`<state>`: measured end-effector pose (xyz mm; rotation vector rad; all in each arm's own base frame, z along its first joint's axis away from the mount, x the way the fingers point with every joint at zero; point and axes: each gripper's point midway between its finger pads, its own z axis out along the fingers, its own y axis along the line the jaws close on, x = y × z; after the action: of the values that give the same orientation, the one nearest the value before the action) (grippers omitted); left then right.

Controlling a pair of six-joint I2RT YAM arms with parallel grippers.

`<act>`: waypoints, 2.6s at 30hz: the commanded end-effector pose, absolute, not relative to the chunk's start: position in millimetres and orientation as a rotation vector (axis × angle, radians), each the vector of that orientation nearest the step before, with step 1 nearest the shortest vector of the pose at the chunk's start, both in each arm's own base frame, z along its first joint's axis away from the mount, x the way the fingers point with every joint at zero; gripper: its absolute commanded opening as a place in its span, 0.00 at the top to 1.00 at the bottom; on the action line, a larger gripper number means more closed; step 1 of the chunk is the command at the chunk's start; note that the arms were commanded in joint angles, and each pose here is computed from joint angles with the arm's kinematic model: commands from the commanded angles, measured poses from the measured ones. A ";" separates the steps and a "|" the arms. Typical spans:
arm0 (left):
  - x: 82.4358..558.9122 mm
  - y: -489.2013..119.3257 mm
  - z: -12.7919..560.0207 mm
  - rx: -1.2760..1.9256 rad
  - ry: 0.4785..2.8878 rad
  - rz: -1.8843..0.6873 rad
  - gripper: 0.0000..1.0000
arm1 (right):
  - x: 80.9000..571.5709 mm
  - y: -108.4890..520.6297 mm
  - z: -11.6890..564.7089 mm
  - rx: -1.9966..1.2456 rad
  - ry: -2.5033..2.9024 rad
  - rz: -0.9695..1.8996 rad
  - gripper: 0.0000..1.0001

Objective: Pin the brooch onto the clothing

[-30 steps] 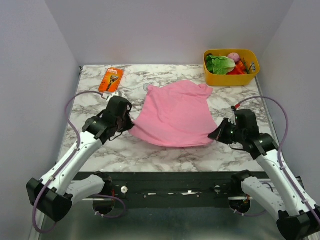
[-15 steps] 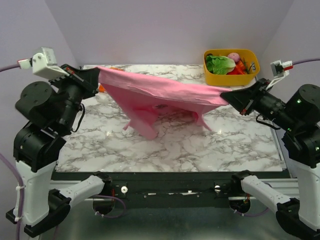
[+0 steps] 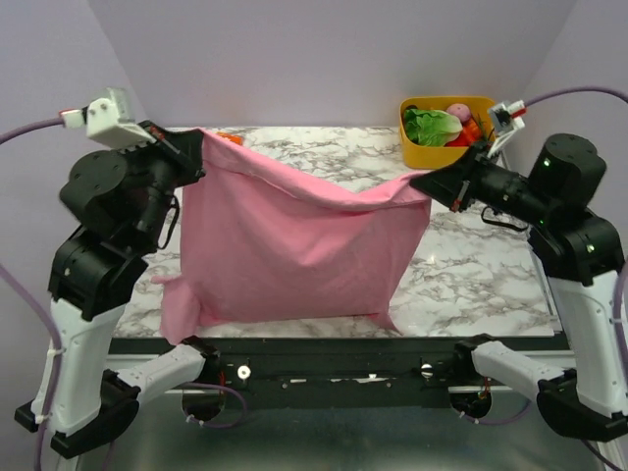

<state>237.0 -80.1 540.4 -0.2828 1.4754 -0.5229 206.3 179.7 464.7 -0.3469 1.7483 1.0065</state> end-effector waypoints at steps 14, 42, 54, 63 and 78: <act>446.4 -75.4 500.7 -0.387 1.590 -0.594 1.00 | 419.3 234.2 454.8 -0.275 1.831 0.946 0.99; 378.1 -47.2 346.1 -0.488 1.636 -0.529 1.00 | 374.0 213.7 306.5 -0.261 1.922 0.973 0.99; 231.1 -48.8 166.3 -0.692 2.036 -0.404 1.00 | 220.1 181.4 86.3 -0.024 2.482 1.063 0.99; 181.2 -52.3 126.8 -0.922 2.197 -0.413 1.00 | 170.6 162.3 54.8 0.138 2.690 0.989 0.99; 132.9 -70.0 100.4 -0.889 2.467 -0.419 1.00 | 138.0 142.6 44.9 0.291 2.865 0.845 0.99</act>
<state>147.5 -69.9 98.3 -0.9004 2.3903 -0.4510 154.7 152.9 49.0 0.2154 2.7790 0.9276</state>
